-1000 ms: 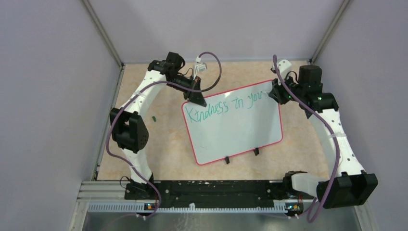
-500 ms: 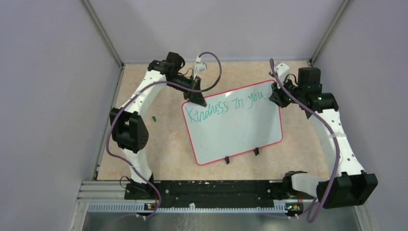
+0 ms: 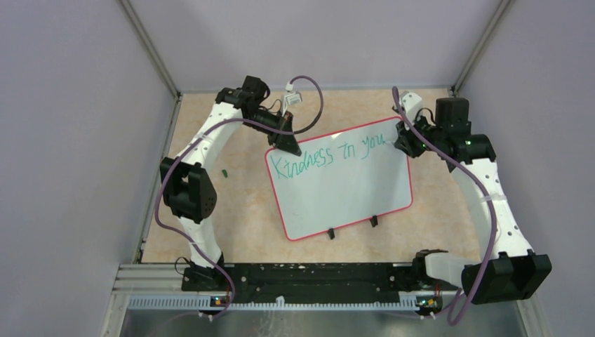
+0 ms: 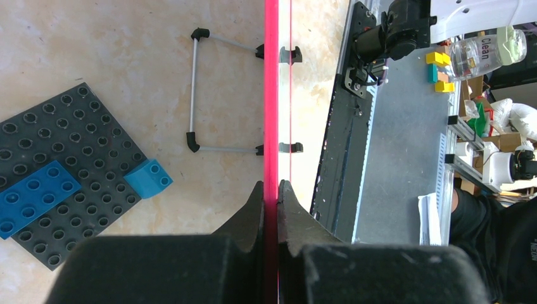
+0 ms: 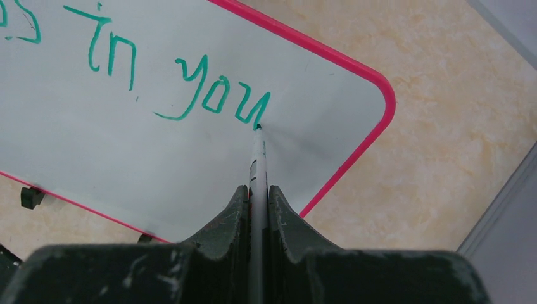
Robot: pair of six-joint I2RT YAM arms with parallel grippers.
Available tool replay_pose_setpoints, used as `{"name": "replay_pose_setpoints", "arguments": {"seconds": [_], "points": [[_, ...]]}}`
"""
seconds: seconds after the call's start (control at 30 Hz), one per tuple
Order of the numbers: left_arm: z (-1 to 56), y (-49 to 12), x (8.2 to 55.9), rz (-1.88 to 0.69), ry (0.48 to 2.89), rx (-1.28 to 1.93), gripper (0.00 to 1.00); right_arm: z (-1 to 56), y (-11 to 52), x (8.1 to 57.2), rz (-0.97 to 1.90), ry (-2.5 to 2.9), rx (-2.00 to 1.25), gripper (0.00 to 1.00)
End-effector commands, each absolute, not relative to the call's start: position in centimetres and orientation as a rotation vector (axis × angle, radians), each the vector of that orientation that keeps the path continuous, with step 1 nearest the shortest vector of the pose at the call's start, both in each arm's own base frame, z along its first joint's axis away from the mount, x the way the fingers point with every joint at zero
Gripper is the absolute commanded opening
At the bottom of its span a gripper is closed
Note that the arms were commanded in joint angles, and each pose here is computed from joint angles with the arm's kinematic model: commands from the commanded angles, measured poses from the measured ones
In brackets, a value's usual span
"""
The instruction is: Write a sentence on the whiteboard
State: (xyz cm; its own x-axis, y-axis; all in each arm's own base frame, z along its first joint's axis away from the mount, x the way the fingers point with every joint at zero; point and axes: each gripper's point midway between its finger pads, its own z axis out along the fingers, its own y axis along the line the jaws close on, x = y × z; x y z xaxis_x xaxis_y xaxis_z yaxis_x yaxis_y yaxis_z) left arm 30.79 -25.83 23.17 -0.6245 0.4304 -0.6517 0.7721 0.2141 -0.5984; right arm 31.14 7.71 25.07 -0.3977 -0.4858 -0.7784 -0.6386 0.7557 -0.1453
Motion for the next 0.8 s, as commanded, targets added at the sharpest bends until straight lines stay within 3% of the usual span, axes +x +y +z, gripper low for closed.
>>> {"name": "replay_pose_setpoints", "arguments": {"seconds": [0.0,0.77], "points": [[21.1,-24.7,32.5,-1.149,2.176,1.206,0.00,29.4,7.5,31.7,0.184,1.953,-0.828,0.00],[20.9,-24.6,32.5,-1.142,2.184,1.207,0.00,28.0,7.3,33.9,0.174,1.962,-0.792,0.00]]}}
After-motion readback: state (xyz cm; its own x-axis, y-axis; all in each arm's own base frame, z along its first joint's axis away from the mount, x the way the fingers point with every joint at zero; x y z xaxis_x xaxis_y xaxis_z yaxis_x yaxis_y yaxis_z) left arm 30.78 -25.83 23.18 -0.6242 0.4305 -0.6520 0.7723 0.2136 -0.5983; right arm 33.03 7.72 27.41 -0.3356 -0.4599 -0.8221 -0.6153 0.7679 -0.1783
